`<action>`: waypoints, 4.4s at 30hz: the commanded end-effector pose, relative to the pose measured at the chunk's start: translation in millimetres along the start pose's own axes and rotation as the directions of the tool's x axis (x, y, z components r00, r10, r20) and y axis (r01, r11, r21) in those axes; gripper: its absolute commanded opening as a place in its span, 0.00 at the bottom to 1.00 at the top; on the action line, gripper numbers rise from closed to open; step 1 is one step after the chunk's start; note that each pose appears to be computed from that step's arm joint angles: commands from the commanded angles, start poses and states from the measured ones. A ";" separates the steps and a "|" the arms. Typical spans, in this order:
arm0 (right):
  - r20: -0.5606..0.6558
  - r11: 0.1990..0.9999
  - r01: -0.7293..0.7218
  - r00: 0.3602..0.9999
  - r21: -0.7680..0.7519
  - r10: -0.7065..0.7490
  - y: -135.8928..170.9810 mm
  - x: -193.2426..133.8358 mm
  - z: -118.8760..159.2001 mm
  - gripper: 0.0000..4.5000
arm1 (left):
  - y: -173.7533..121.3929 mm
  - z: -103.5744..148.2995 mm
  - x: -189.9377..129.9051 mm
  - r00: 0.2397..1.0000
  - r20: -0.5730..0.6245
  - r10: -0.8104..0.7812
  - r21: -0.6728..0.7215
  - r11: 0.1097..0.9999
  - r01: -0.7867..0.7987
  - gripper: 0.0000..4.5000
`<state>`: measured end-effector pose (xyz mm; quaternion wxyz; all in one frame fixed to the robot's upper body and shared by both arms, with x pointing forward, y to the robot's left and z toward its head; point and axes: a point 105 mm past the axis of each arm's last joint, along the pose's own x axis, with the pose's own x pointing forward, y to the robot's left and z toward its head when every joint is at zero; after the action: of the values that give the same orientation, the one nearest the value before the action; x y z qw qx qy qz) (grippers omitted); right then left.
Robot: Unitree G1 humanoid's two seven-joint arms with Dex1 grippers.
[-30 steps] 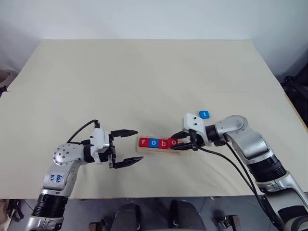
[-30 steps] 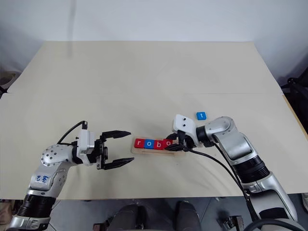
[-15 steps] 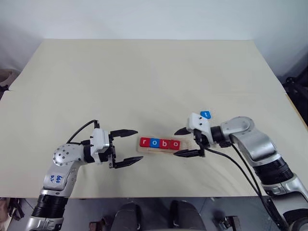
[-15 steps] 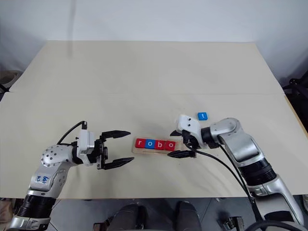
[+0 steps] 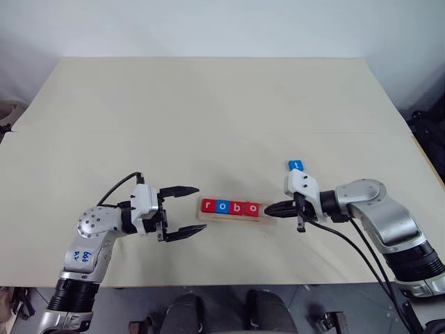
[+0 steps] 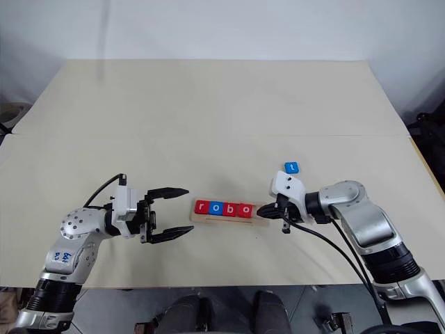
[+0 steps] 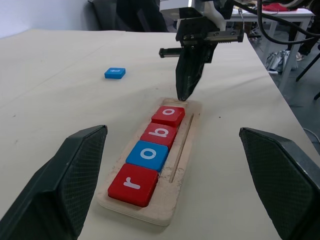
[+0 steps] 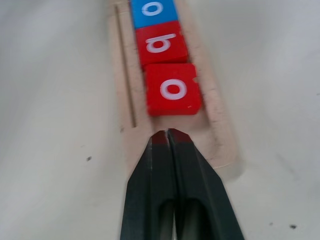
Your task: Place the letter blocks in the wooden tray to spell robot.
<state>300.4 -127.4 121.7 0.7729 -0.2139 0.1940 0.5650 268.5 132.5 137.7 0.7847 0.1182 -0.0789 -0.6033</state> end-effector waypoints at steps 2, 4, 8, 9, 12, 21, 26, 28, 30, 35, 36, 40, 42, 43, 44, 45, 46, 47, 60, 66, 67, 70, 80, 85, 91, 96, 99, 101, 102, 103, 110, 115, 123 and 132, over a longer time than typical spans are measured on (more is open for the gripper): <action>0.010 1.000 0.012 1.000 -0.023 -0.012 -2.4 3.4 8.4 0.02 | 0.7 6.3 2.3 1.000 0.014 -0.011 0.032 0.999 0.011 1.00; 0.008 1.000 0.006 1.000 -0.026 -0.005 -1.8 6.0 8.3 0.02 | 1.0 6.5 2.2 1.000 0.014 -0.009 0.033 0.999 0.008 1.00; 0.011 0.999 0.012 1.000 -0.030 -0.011 -4.9 12.2 8.9 0.02 | 0.9 7.2 1.9 1.000 0.015 0.002 0.035 0.999 -0.002 1.00; 0.011 0.999 0.014 1.000 -0.031 -0.014 -5.8 13.0 8.9 0.02 | 0.9 7.2 1.9 1.000 0.015 0.004 0.035 0.999 -0.004 1.00; 0.011 0.999 0.016 1.000 -0.035 -0.015 -7.5 14.5 9.3 0.02 | 0.3 7.0 1.6 1.000 0.015 0.009 0.034 0.999 -0.009 1.00; 0.050 0.998 0.035 0.998 -0.056 -0.032 -7.6 -4.1 13.6 0.02 | -0.9 5.9 2.1 1.000 0.017 0.015 0.030 0.999 -0.015 1.00; 0.149 0.986 0.155 0.978 -0.066 -0.143 -12.6 -41.9 13.6 0.02 | 1.5 4.3 1.1 1.000 0.017 0.020 0.022 1.000 -0.020 1.00; 0.185 0.981 0.184 0.968 -0.055 -0.171 -10.8 -53.8 10.6 0.02 | 2.7 3.6 1.1 1.000 0.018 0.022 0.021 1.000 -0.022 1.00; 0.238 0.950 0.309 0.921 0.038 -0.309 -17.5 -74.0 0.0 0.10 | 5.1 2.9 1.8 0.999 0.022 0.029 0.015 0.999 -0.029 1.00; 0.311 0.808 0.572 0.749 0.144 -0.585 -12.1 -110.0 -25.4 0.44 | 12.8 0.6 2.1 0.998 0.037 0.056 0.011 0.998 -0.056 1.00; 0.310 0.784 0.599 0.723 0.166 -0.618 -7.2 -112.3 -31.0 0.53 | 14.6 0.1 2.0 0.997 0.039 0.064 0.009 0.998 -0.064 1.00; 0.301 0.694 0.674 0.626 0.253 -0.719 13.4 -115.9 -54.3 0.83 | 17.7 -1.1 1.8 0.997 0.042 0.072 0.000 0.997 -0.072 1.00; 0.280 0.656 0.701 0.594 0.279 -0.754 20.9 -116.3 -66.6 0.98 | 18.1 -1.4 2.2 0.997 0.040 0.068 -0.003 0.998 -0.068 1.00; 0.270 0.637 0.716 0.577 0.287 -0.771 24.7 -117.2 -73.7 0.99 | 18.5 -1.5 2.5 0.997 0.040 0.064 -0.003 0.998 -0.063 1.00; 0.258 0.623 0.724 0.567 0.296 -0.782 27.5 -117.6 -79.3 0.99 | 19.3 -1.5 2.8 0.997 0.040 0.061 -0.003 0.998 -0.061 1.00; 0.251 0.612 0.731 0.558 0.303 -0.791 29.3 -118.3 -83.4 0.99 | 20.3 -1.4 3.0 0.997 0.040 0.060 -0.003 0.998 -0.060 1.00; 0.248 0.596 0.740 0.542 0.311 -0.803 29.4 -120.0 -86.2 0.99 | 21.3 -1.2 3.2 0.997 0.040 0.060 -0.001 0.998 -0.060 1.00; 0.249 0.586 0.746 0.531 0.316 -0.810 28.8 -121.1 -87.2 0.99 | 22.3 -0.8 3.3 0.997 0.040 0.059 0.000 0.998 -0.060 1.00; 0.108 0.602 0.669 0.625 0.437 -0.773 -33.7 -78.9 -51.9 0.99 | 20.0 2.0 4.3 0.997 0.038 0.061 0.019 0.998 -0.062 1.00; 0.015 0.510 0.703 0.580 0.496 -0.815 -74.3 -54.8 -30.6 0.99 | 17.0 3.2 3.0 0.996 0.037 0.079 0.023 0.997 -0.080 1.00; 0.011 0.507 0.704 0.579 0.498 -0.815 -77.5 -51.1 -28.0 0.99 | 16.7 3.3 2.8 0.996 0.037 0.080 0.023 0.996 -0.081 1.00; -0.010 0.505 0.708 0.585 0.494 -0.811 -85.0 -36.6 -23.6 0.99 | 15.1 3.5 2.6 0.996 0.036 0.085 0.024 0.996 -0.086 1.00; -0.066 0.432 0.767 0.520 0.474 -0.852 -101.6 -26.7 -18.8 0.49 | 12.5 4.8 1.1 0.994 0.036 0.108 0.023 0.994 -0.109 1.00; -0.053 0.438 0.762 0.523 0.477 -0.851 -95.5 -28.5 -10.7 0.33 | 10.6 3.9 2.3 0.993 0.038 0.108 0.019 0.994 -0.109 1.00; -0.048 0.449 0.740 0.542 0.501 -0.839 -57.5 -41.2 -10.3 0.33 | 9.4 2.0 4.4 0.995 0.042 0.091 0.009 0.996 -0.092 1.00; -0.029 0.501 0.687 0.603 0.525 -0.797 -9.0 -39.1 -13.2 0.33 | 8.2 -0.8 5.8 0.997 0.041 0.065 -0.005 0.998 -0.065 1.00; -0.066 0.500 0.676 0.627 0.542 -0.776 12.1 -32.8 -24.7 0.33 | 7.9 -1.6 6.4 0.998 0.041 0.051 -0.010 0.999 -0.050 1.00; -0.089 0.487 0.680 0.627 0.549 -0.774 16.1 -31.8 -30.8 0.33 | 8.7 -1.5 6.6 0.998 0.041 0.048 -0.009 0.999 -0.048 1.00; -0.096 0.475 0.679 0.623 0.560 -0.776 16.0 -31.8 -33.7 0.33 | 9.5 -1.2 6.7 0.998 0.041 0.047 -0.008 0.999 -0.047 1.00; -0.102 0.463 0.676 0.619 0.573 -0.779 15.5 -31.9 -36.2 0.40 | 10.2 -1.0 6.7 0.998 0.040 0.046 -0.007 0.999 -0.046 1.00; 0.017 0.636 0.577 0.734 0.513 -0.679 10.1 -35.8 -23.2 0.93 | 12.9 0.5 3.0 0.998 0.032 0.061 0.005 0.998 -0.061 1.00; 0.149 0.889 0.393 0.889 0.234 -0.432 9.8 -59.2 -14.4 0.99 | 13.0 0.6 -0.5 0.996 0.028 0.087 0.012 0.996 -0.088 1.00; 0.085 0.986 0.164 0.983 -0.032 -0.161 -7.8 -69.4 -36.8 0.99 | 12.1 1.1 -2.0 0.994 0.028 0.103 0.020 0.994 -0.104 1.00; -0.061 0.988 -0.018 0.998 -0.155 0.009 -38.0 -54.2 -47.8 0.80 | -9.8 10.1 -1.4 0.999 0.027 -0.047 0.036 0.998 0.046 1.00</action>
<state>321.0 -207.5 119.1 0.7581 -0.2854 0.1701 0.5612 264.5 133.7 137.7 0.7825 0.1207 -0.0837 -0.6051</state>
